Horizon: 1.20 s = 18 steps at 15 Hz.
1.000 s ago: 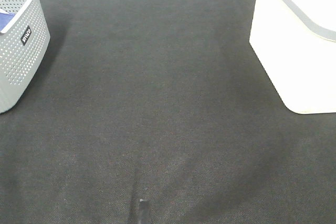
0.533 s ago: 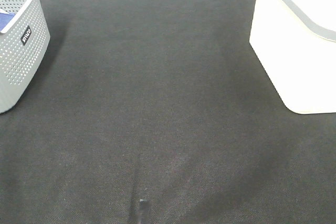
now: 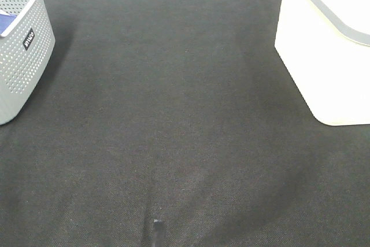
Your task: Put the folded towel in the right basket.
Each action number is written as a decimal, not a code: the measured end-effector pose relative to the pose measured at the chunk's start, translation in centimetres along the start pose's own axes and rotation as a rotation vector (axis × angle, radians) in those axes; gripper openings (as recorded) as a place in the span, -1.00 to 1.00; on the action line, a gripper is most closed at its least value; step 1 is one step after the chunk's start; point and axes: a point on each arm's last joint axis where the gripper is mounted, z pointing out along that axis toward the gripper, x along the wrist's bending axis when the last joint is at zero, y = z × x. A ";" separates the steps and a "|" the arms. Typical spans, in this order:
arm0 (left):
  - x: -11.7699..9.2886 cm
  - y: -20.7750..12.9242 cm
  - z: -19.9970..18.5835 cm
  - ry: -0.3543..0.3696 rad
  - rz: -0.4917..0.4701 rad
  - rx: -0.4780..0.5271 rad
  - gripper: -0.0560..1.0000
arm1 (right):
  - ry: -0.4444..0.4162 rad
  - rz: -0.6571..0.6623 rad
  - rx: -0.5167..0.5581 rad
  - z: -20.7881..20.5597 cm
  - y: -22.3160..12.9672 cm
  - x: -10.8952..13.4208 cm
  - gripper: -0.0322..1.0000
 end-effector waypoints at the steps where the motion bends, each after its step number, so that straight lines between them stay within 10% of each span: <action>1: 0.0 0.0 0.0 0.000 0.000 0.000 0.99 | 0.009 0.004 0.001 0.0 0.0 0.1 0.90; 18: 0.0 0.0 0.0 -0.001 0.000 0.000 0.99 | 0.016 0.007 0.005 0.1 -0.1 0.1 0.90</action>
